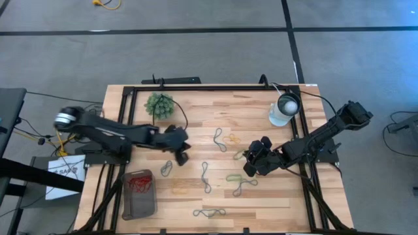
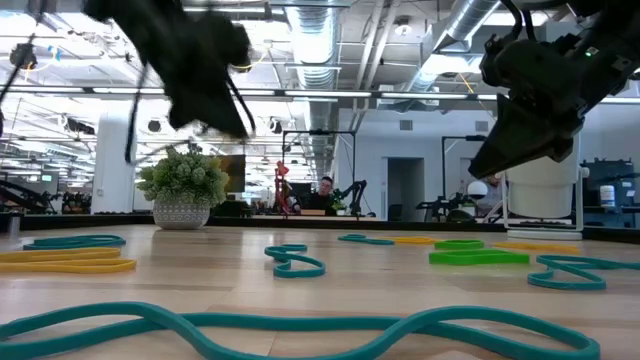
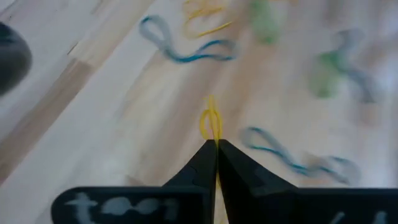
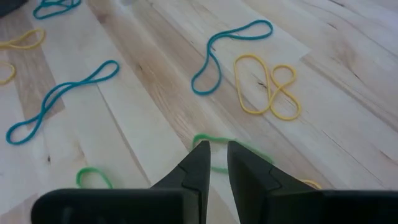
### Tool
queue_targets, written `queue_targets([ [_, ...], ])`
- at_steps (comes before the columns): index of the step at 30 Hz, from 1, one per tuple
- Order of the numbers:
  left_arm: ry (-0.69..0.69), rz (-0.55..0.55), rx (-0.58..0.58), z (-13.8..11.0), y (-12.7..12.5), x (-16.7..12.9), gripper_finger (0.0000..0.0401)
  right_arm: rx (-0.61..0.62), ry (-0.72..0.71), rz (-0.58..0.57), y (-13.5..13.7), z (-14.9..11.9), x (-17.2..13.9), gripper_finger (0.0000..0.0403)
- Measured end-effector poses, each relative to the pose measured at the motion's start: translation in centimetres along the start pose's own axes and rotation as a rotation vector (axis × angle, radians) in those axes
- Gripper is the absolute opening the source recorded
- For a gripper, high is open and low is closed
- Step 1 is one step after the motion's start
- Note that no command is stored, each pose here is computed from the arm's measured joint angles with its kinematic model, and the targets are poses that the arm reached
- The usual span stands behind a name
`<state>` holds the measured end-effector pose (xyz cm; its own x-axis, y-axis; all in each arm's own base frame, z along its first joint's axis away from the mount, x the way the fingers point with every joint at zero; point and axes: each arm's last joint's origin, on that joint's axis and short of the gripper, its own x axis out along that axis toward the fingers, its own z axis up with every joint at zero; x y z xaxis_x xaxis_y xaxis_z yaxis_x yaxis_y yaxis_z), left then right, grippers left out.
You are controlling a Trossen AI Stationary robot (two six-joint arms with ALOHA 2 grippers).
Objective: Pick and place items into bin
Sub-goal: Put the yellow rubber band into the black bin
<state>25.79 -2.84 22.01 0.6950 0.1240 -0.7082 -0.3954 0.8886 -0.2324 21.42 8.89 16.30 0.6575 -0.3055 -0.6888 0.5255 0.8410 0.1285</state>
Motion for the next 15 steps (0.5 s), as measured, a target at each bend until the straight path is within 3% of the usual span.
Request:
queue_targets([
  [8,0.014,-0.181,-0.057,-3.6,-2.3,-9.6,0.0,0.039,-0.002,0.007,0.1,0.0,0.0,0.0051],
  [15,0.245,-0.384,0.135,-8.9,-4.7,-13.5,0.0,0.054,-0.007,0.015,0.2,0.1,0.0,0.0051],
])
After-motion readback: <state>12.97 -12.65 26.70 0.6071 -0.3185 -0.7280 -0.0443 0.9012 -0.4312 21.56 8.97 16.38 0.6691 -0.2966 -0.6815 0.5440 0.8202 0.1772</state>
